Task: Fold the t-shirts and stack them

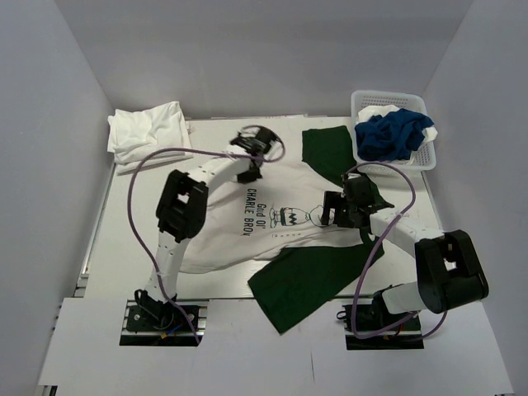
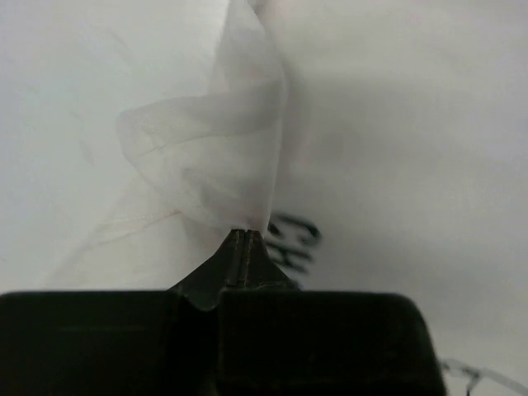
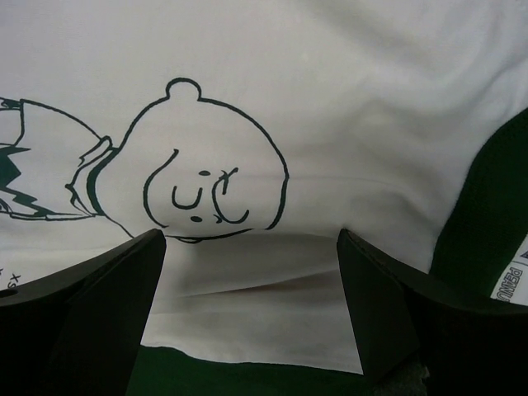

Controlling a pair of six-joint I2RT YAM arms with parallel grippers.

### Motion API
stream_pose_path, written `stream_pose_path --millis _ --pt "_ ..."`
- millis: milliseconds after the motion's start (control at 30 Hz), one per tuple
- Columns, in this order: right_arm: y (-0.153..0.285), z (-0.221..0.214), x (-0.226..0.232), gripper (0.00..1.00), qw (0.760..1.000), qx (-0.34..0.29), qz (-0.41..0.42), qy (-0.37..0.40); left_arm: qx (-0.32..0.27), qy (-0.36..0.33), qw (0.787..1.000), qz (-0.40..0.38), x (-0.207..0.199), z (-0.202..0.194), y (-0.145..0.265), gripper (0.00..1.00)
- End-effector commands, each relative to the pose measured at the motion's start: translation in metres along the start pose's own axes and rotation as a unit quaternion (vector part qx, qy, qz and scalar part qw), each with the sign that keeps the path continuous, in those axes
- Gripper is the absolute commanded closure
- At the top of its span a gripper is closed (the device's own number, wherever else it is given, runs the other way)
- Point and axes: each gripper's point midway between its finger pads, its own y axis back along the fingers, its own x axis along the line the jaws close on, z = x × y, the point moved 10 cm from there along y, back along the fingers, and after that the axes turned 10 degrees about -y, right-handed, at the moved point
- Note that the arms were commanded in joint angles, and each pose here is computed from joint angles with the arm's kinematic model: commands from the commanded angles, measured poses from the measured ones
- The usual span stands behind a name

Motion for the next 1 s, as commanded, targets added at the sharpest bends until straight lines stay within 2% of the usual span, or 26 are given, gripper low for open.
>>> stream_pose_path --millis 0,67,167,200,233,267,367,433,500,567,633,700,733,833,967 --pt "0.004 0.003 0.0 0.1 0.999 -0.027 -0.006 -0.02 0.033 -0.015 0.999 -0.006 -0.031 -0.038 0.035 1.0" --pt "0.005 0.001 -0.006 0.1 0.997 -0.044 -0.037 -0.052 0.062 -0.05 0.997 -0.017 -0.055 -0.065 0.048 1.0" --pt "0.005 -0.001 -0.013 0.1 0.994 -0.056 -0.058 -0.072 0.064 -0.077 0.992 -0.077 -0.081 -0.086 0.07 0.99" --pt "0.004 -0.001 -0.011 0.1 0.995 -0.055 -0.043 -0.073 0.069 -0.087 0.99 -0.088 -0.084 -0.093 0.071 0.74" --pt "0.003 -0.002 -0.011 0.1 0.995 -0.053 -0.04 -0.077 0.064 -0.089 0.99 -0.093 -0.086 -0.095 0.074 0.59" --pt "0.001 -0.004 -0.009 0.1 0.996 -0.041 -0.027 -0.078 0.052 -0.087 0.991 -0.085 -0.084 -0.092 0.076 0.39" --pt "-0.002 -0.004 -0.011 0.1 0.996 -0.032 -0.026 -0.081 0.043 -0.089 0.993 -0.068 -0.078 -0.09 0.086 0.24" --pt "-0.002 -0.004 -0.01 0.1 0.996 -0.03 -0.025 -0.082 0.025 -0.073 0.994 -0.081 -0.071 -0.084 0.101 0.19" --pt "-0.003 -0.004 -0.01 0.1 0.996 -0.027 -0.021 -0.08 0.022 -0.07 0.989 -0.126 -0.068 -0.083 0.102 0.19" --pt "-0.003 -0.004 -0.01 0.1 0.996 -0.028 -0.017 -0.078 -0.008 -0.057 0.986 -0.155 -0.06 -0.075 0.112 0.19" --pt "-0.003 -0.003 -0.01 0.1 0.996 -0.03 -0.014 -0.077 -0.032 -0.058 0.987 -0.148 -0.056 -0.07 0.107 0.09" --pt "-0.003 -0.004 -0.011 0.1 0.997 -0.028 -0.016 -0.077 -0.047 -0.061 0.986 -0.151 -0.052 -0.058 0.108 0.06" --pt "-0.003 -0.004 -0.01 0.1 0.997 -0.03 -0.016 -0.073 -0.051 -0.069 0.983 -0.164 -0.054 -0.057 0.108 0.01" --pt "-0.004 -0.004 -0.01 0.1 0.997 -0.026 -0.016 -0.075 -0.053 -0.105 0.973 -0.199 -0.059 -0.049 0.098 0.01" --pt "-0.007 -0.004 -0.013 0.1 0.996 -0.021 -0.029 -0.077 -0.059 -0.195 0.938 -0.28 -0.066 -0.053 0.089 0.01"
